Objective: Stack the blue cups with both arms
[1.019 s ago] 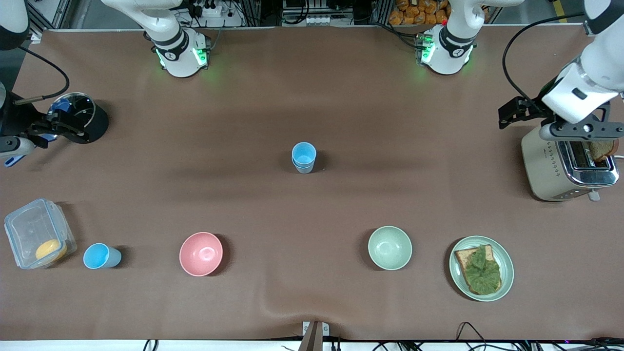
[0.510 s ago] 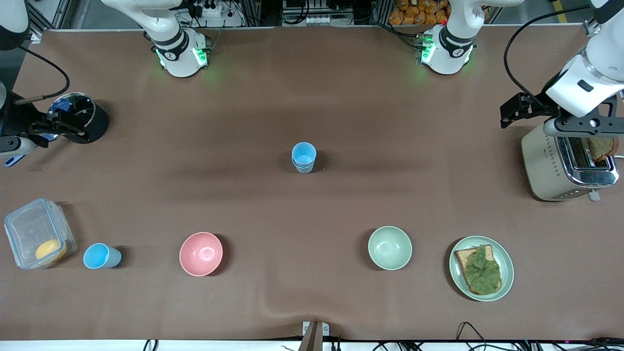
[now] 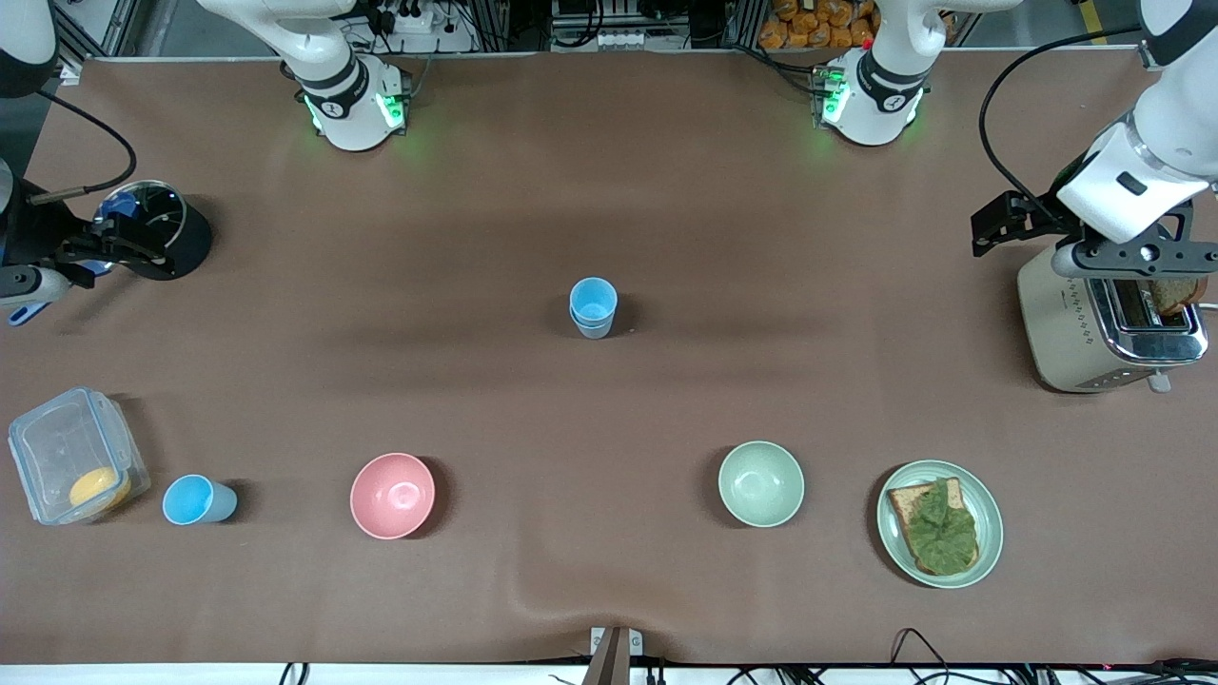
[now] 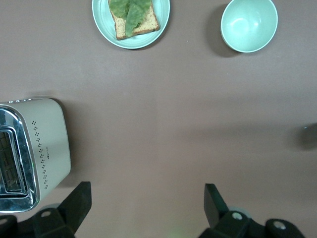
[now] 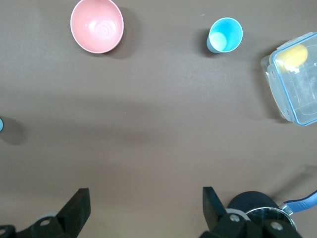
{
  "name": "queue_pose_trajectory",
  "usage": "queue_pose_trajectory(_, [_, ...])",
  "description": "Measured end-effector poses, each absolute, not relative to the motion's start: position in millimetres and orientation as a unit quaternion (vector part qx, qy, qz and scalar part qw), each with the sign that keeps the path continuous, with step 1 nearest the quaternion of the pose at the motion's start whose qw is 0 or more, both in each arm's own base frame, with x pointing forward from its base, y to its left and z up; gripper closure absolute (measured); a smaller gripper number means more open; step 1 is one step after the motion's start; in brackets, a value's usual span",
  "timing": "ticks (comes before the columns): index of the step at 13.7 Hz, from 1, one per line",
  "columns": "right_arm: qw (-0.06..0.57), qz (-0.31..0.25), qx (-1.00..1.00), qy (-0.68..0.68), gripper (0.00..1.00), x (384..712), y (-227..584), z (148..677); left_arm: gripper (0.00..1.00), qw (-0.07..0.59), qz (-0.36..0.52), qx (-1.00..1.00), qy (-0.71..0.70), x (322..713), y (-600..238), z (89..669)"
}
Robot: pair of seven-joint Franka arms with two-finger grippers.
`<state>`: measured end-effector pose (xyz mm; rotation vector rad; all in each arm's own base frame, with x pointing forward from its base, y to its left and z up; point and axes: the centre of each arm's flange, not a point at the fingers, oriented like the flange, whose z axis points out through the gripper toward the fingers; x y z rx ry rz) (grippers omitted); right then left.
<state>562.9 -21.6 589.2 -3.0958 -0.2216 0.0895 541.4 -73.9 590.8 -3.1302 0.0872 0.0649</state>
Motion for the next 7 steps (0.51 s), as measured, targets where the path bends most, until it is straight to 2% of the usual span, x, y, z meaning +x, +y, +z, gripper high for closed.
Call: queue_pose_trajectory(7, [0.018, 0.029, -0.997, -0.073, 0.00, 562.8, -20.3, 589.1, 0.00, 0.004, 0.014, -1.000, 0.023, 541.5, -70.4, 597.0])
